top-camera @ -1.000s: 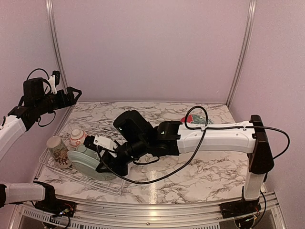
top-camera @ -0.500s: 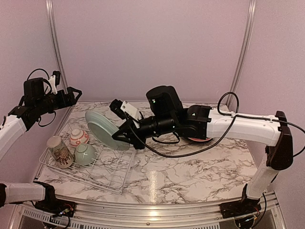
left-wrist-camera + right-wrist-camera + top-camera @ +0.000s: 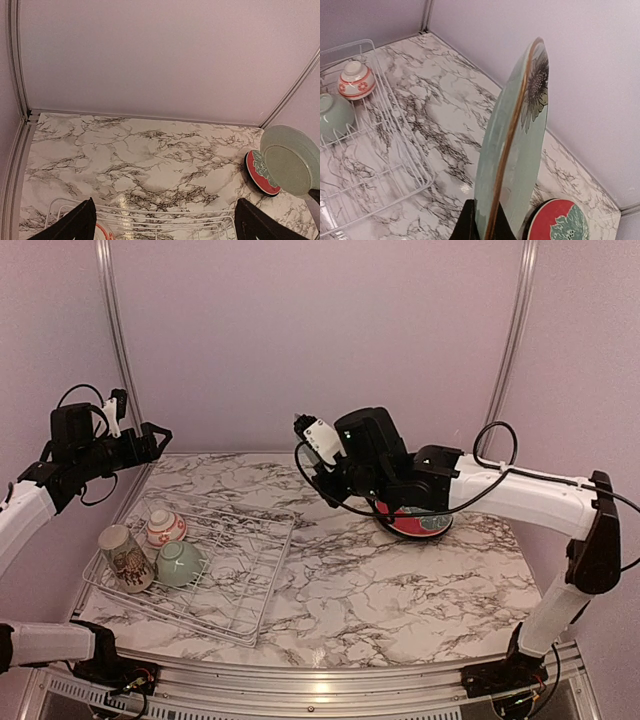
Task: Unload the mixed dishes from the dish rack
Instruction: Place the plate with another plate.
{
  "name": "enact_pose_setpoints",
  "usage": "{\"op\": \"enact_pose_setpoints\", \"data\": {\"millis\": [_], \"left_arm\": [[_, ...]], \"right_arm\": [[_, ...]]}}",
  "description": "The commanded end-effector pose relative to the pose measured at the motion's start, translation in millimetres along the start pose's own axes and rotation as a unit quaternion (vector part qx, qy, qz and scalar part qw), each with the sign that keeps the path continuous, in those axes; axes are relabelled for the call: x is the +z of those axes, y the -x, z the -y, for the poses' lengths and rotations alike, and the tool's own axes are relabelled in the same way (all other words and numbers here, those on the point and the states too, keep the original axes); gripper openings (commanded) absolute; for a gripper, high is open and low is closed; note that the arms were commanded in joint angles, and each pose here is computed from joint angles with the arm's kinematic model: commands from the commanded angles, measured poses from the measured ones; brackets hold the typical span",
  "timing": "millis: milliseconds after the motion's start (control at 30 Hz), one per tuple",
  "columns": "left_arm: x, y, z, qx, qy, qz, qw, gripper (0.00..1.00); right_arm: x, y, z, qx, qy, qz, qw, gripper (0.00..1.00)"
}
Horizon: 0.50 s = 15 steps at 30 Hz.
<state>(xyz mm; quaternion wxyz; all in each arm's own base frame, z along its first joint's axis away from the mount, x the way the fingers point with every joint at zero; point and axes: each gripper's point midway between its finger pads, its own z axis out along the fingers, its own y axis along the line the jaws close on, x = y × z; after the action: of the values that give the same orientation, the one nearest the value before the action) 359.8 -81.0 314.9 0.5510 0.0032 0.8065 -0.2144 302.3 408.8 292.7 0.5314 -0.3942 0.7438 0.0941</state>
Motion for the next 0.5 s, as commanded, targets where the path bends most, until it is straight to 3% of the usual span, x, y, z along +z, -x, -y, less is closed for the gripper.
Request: {"op": "enact_pose_setpoints", "data": {"millis": [0,167,467], "left_arm": [[1.4,-1.7,-2.9,-0.002,0.001,0.000,1.000,0.99],[2.1,-2.0,-1.8,-0.003,-0.002,-0.002,1.000,0.99],[2.1,-2.1,-1.1,-0.003,-0.004,-0.002,1.000,0.99]], "right_arm": [[-18.1,-12.9,102.6,0.008,-0.178,-0.026,0.984,0.00],[-8.4,-81.8,156.8,0.013,-0.236,-0.121,0.964,0.00],[9.4,-169.3,189.7,0.024,-0.255,-0.219,0.942,0.00]]}}
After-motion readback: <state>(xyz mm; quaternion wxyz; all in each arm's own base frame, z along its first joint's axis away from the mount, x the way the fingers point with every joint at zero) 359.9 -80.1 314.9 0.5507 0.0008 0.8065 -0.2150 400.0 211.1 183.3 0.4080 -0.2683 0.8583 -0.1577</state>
